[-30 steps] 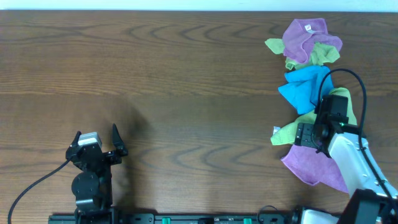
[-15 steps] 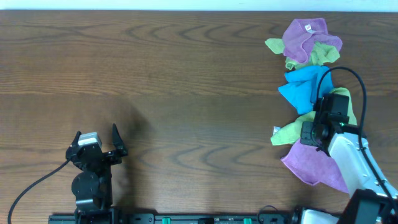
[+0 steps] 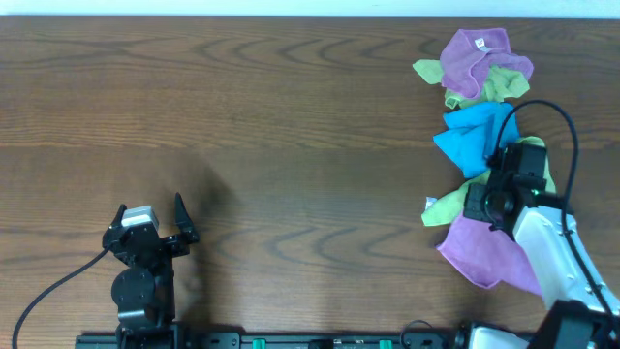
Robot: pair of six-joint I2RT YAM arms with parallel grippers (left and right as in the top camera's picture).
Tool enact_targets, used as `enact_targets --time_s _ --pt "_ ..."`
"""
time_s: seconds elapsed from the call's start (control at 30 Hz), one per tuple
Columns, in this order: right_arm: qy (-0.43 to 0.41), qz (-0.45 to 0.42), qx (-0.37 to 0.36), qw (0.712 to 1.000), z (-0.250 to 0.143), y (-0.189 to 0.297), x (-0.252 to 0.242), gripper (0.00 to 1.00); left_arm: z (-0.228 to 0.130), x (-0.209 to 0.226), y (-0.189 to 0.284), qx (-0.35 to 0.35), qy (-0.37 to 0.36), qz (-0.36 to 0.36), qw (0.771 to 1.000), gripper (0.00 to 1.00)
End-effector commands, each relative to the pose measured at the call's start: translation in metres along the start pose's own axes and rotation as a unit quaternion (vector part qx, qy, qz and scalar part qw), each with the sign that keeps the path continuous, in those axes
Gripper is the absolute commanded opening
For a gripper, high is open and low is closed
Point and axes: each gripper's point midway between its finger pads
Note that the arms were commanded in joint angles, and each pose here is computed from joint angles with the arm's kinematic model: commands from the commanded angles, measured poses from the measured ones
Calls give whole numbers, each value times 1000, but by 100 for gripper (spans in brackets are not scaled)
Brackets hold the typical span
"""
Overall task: Fold the cloth
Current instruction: 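Grasp the purple cloth corner with the right gripper and lift, then drag the held purple cloth leftward toward the table center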
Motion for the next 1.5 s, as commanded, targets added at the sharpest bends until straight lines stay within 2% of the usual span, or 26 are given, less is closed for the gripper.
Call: enact_targets --time_s 0.0,0.1,0.3,0.37,0.5,0.73,0.8,0.87,1.07,1.2,1.27,1.37,1.43,1.47 --pt "-5 75 -85 994 46 35 22 1 -19 8 -2 21 -12 13 1000 95" --pt "17 125 -142 982 74 69 44 1 -19 8 -2 21 -12 13 1000 95" --pt "109 188 -258 941 124 179 103 1 -19 8 -2 21 -12 13 1000 96" --pt "146 223 -290 919 131 219 130 1 -19 8 -2 21 -12 13 1000 95" --pt "184 269 -327 887 136 268 167 1 -19 8 -2 21 -12 13 1000 95" --pt "267 337 -418 800 140 338 234 1 -19 8 -2 21 -12 13 1000 95" --pt "274 337 -426 794 144 338 242 1 -19 8 -2 21 -12 13 1000 95" --pt "271 328 -414 805 151 324 244 1 -19 8 -2 21 -12 13 1000 95" --pt "261 259 -326 871 174 225 251 1 -19 8 -2 21 -12 13 1000 96" --pt "195 172 -308 915 204 170 236 1 -19 8 -2 21 -12 13 1000 95" --pt "183 156 -327 914 220 164 236 1 -19 8 -2 21 -12 13 1000 95" --pt "161 168 -382 895 248 170 247 1 -19 8 -2 21 -12 13 1000 95" --pt "132 191 -417 879 265 179 256 1 -19 8 -2 21 -12 13 1000 95" --pt "120 231 -443 858 274 191 269 1 -19 8 -2 21 -12 13 1000 95"
Point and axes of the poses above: each gripper's point midway between its finger pads, its own y axis back along the fingers, its own x axis along the line the jaws close on, z = x × y, and after that the axes turned 14 degrees about y, right-handed
